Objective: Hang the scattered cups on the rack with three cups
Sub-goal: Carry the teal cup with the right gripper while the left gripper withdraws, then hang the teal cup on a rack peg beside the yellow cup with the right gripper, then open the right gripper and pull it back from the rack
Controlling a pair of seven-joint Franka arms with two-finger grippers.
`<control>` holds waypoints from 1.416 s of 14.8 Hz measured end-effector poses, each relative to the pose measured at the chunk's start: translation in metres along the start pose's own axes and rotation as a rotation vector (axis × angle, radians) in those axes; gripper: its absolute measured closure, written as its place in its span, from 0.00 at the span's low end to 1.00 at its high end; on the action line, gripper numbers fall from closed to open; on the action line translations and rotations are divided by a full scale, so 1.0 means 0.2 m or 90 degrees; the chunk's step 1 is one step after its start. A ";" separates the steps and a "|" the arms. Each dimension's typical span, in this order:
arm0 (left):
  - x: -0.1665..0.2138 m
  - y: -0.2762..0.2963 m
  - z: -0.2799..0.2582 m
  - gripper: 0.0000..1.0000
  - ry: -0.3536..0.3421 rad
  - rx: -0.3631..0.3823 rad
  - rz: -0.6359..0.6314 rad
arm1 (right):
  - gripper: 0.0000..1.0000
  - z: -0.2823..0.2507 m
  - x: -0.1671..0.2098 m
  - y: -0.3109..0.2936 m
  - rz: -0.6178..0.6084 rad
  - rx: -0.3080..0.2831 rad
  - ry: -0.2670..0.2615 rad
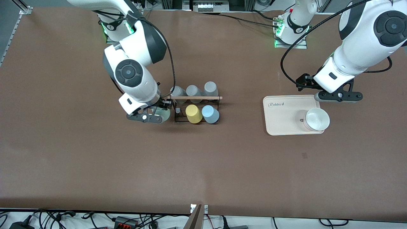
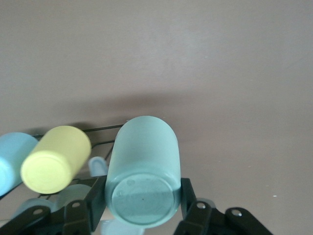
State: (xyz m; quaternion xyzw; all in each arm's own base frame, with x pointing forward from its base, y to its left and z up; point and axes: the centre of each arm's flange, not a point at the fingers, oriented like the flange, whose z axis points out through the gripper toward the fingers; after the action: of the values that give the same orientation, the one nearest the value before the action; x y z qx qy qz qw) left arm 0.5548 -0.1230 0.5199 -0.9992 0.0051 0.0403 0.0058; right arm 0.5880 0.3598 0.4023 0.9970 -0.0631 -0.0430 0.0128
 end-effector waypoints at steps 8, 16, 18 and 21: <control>0.03 -0.13 -0.05 0.00 -0.022 -0.009 -0.030 | 0.36 0.07 -0.12 -0.23 0.030 0.017 0.018; 0.06 -0.21 -0.07 0.00 -0.027 -0.002 -0.043 | 0.36 0.28 -0.09 -0.29 0.038 -0.001 -0.007; 0.07 -0.22 -0.07 0.00 -0.022 -0.003 -0.047 | 0.36 0.36 -0.08 -0.29 0.037 -0.010 -0.018; 0.09 -0.22 -0.08 0.00 0.003 -0.007 -0.051 | 0.36 0.44 -0.07 -0.29 0.037 -0.015 -0.026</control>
State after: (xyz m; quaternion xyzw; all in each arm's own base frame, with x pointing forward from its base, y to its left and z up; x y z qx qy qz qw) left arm 0.5746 -0.0787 0.5340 -0.9987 -0.0354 0.0378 0.0016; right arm 0.5739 0.4176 0.3147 0.9934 -0.0920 -0.0641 0.0247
